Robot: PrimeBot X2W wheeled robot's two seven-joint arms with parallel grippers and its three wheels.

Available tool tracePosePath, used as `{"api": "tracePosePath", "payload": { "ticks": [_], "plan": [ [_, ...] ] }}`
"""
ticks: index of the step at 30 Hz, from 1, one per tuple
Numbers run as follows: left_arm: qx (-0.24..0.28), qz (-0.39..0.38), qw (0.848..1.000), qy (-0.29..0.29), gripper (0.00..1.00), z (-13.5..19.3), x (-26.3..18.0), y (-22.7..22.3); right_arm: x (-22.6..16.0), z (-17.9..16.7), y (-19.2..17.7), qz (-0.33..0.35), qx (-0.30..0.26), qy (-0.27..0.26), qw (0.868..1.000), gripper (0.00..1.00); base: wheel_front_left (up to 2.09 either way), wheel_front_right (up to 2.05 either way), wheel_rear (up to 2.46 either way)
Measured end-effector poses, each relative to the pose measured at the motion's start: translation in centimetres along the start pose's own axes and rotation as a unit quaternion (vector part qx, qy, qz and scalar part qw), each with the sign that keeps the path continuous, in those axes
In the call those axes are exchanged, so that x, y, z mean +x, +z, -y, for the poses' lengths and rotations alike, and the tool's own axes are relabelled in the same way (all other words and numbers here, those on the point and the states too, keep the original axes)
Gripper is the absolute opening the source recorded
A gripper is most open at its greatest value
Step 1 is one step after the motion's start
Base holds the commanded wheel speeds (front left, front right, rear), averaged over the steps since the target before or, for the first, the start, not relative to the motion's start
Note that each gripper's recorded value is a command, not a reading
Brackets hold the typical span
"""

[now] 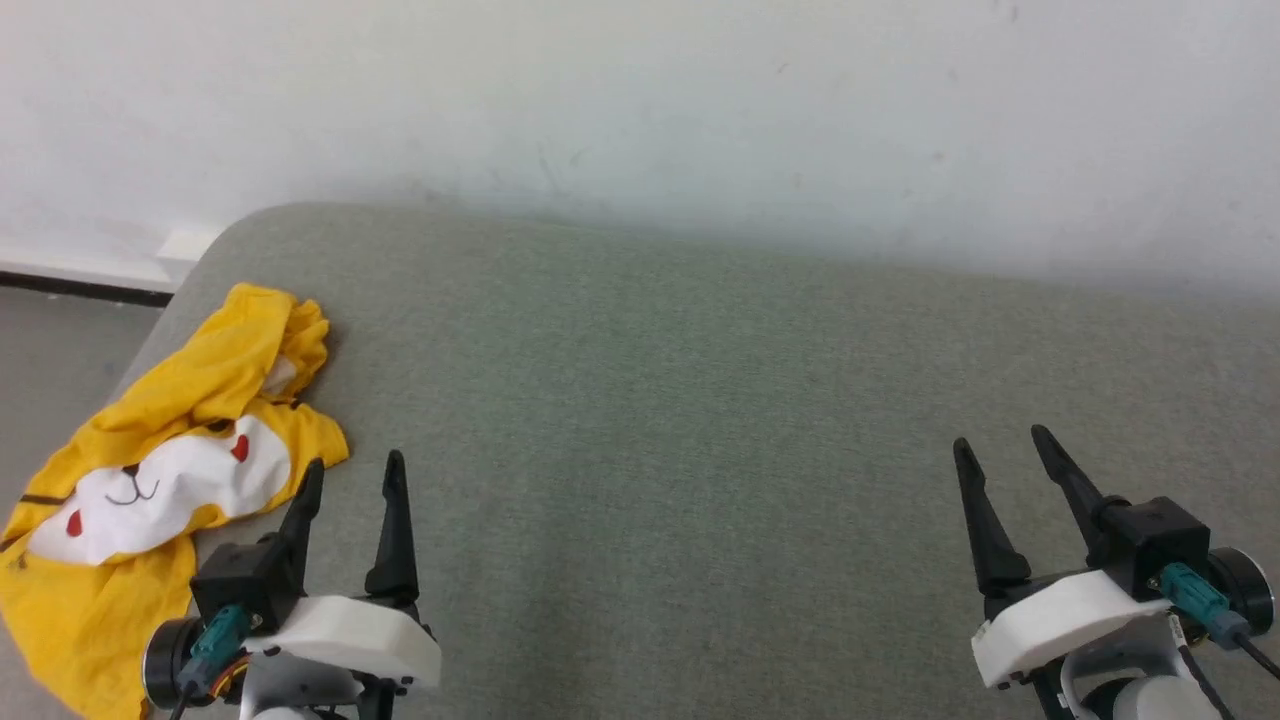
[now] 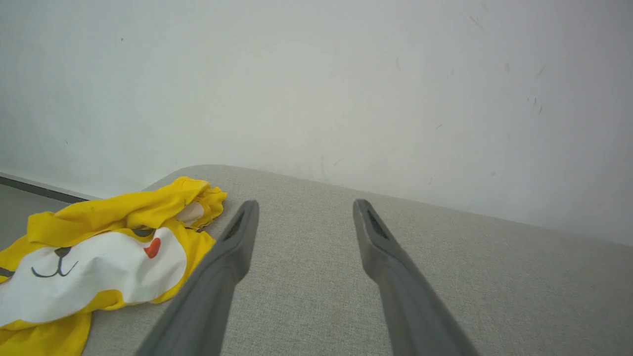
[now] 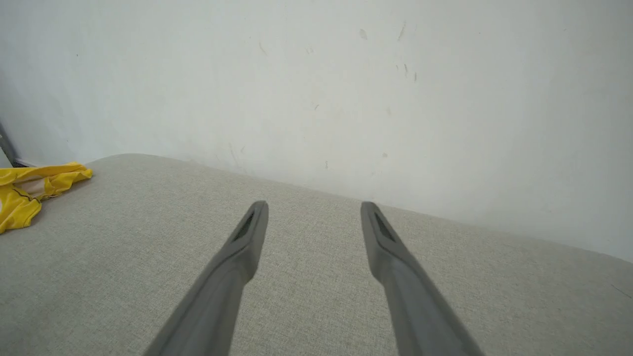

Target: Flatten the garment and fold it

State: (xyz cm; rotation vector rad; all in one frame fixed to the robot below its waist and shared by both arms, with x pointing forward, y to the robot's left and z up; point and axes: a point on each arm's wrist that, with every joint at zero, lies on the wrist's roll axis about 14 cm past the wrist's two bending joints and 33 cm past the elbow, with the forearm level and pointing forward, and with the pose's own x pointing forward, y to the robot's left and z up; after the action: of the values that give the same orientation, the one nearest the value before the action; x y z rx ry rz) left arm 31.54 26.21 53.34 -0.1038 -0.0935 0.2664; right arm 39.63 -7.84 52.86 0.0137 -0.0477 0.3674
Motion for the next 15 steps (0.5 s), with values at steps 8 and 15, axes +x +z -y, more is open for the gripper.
{"api": "tracePosePath", "payload": {
  "ticks": [8, 15],
  "plan": [
    [0.001, 0.011, 0.999, 0.042, 1.0, -2.8, -1.3, 0.5, 1.4, -2.3, -0.1, 0.003, 0.003, 0.036, 0.999, 1.0, 0.0, 0.0, 0.0],
    [0.0, 0.021, 0.996, 0.085, 1.0, -5.5, -2.7, 1.0, 2.5, -4.4, 0.0, 0.008, 0.005, 0.069, 0.998, 1.0, 0.0, 0.0, 0.0]
  ]
}}
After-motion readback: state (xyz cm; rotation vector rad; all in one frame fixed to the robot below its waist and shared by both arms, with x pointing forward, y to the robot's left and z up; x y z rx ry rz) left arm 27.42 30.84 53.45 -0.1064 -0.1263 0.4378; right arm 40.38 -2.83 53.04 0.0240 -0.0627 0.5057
